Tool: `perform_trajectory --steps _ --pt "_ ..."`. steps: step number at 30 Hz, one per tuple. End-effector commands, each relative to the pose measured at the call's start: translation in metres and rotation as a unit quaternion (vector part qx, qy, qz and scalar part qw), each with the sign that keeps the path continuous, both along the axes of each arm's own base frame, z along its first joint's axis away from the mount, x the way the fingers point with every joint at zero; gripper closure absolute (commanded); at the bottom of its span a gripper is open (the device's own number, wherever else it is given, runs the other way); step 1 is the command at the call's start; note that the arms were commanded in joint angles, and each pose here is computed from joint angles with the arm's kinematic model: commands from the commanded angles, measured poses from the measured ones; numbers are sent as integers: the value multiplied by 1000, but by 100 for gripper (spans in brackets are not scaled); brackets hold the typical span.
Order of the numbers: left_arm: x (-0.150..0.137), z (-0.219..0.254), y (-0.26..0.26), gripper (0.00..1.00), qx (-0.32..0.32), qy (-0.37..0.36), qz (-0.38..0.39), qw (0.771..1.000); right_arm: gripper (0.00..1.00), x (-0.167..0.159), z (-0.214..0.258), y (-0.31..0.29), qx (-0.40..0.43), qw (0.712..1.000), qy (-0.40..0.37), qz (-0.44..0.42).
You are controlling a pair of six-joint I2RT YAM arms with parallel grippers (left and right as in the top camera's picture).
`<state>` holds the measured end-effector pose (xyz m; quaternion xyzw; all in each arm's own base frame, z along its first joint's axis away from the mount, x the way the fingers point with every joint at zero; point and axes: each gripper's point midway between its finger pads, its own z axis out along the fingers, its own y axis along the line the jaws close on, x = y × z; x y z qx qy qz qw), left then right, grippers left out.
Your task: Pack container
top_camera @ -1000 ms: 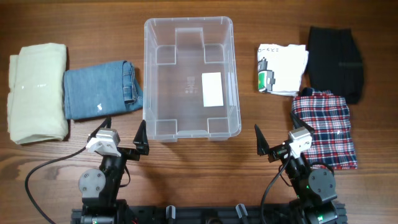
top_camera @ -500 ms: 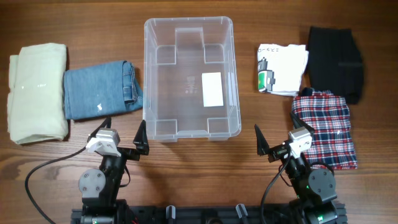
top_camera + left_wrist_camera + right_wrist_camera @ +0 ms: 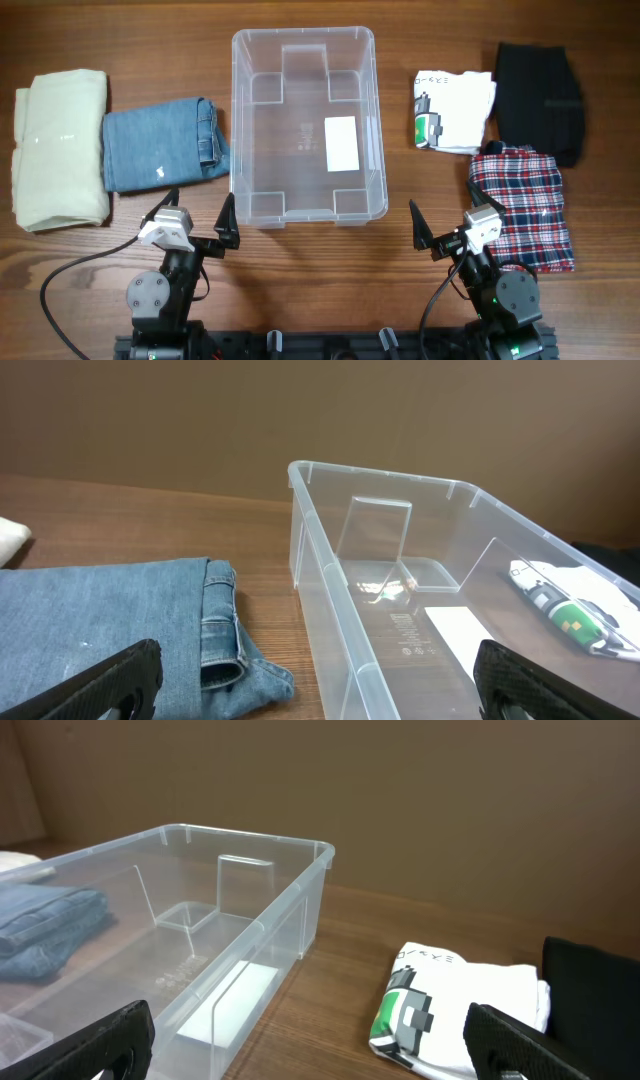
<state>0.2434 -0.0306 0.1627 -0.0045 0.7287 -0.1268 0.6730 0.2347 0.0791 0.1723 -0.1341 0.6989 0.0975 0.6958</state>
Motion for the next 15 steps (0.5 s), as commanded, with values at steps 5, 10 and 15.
perform_trajectory --steps 5,10,15 --pt "-2 7 -10 0 -13 -17 -29 999 0 -1 2 1 1 1000 -5 4" --pt "-3 18 -12 0 -13 -34 -35 999 0 -1 2 1 1 1000 -5 4" --pt "-11 62 -12 0 -29 -72 -35 996 0 -1 2 1 1 1000 -5 4"
